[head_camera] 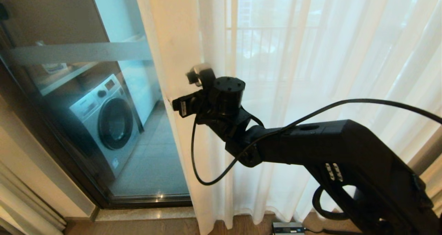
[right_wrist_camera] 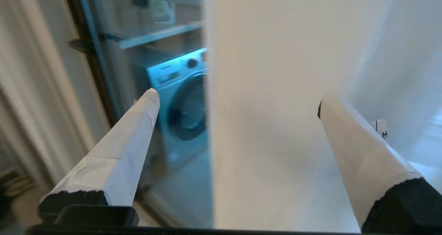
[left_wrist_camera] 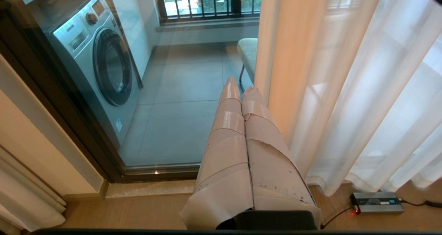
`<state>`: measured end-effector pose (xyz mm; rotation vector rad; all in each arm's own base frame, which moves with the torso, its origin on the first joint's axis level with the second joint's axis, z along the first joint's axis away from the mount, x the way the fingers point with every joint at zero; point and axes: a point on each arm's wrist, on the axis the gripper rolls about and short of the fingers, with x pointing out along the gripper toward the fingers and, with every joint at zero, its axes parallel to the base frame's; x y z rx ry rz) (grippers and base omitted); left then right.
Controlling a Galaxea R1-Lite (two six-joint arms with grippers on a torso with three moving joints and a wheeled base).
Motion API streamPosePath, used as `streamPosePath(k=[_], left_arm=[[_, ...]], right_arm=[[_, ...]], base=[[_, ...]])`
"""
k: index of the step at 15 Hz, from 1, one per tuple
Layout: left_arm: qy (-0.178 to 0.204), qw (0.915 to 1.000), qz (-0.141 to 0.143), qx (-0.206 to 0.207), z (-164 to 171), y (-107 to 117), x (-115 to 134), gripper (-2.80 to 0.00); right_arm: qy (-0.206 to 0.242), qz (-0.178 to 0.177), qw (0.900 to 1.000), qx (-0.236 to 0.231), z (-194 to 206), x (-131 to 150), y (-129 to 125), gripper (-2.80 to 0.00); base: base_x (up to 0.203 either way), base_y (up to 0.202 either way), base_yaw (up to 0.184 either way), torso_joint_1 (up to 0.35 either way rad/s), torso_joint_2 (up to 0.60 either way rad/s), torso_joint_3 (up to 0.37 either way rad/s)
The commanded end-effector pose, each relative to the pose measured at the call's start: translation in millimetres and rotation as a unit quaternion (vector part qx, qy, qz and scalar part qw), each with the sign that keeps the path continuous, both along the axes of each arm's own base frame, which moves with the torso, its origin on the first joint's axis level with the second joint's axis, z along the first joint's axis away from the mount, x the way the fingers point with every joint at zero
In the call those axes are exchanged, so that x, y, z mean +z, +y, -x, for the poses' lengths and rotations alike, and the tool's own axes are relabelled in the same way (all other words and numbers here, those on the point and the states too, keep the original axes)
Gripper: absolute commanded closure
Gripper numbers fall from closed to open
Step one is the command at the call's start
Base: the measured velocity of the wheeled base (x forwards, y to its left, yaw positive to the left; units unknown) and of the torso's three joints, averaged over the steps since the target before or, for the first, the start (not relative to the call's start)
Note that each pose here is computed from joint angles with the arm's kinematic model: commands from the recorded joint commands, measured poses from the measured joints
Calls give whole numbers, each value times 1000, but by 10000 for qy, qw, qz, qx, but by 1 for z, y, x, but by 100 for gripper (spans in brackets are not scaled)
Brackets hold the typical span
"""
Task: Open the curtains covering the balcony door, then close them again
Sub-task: Pull the inner curtains open on both sides
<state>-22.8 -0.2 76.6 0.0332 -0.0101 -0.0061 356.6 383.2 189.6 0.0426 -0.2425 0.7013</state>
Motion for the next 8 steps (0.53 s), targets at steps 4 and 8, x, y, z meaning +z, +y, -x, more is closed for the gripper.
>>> streamPosePath(k=[4, 8], left_arm=[[-4, 10000, -3, 1, 0, 0, 0, 0], [-4, 10000, -3, 1, 0, 0, 0, 0]], right_arm=[[-66, 48, 9987, -509, -39, -9, -35, -280], [-248, -24, 9970, -729, -51, 4, -57, -280]], base=[[0, 0, 0, 0, 0, 0], [0, 0, 0, 0, 0, 0]])
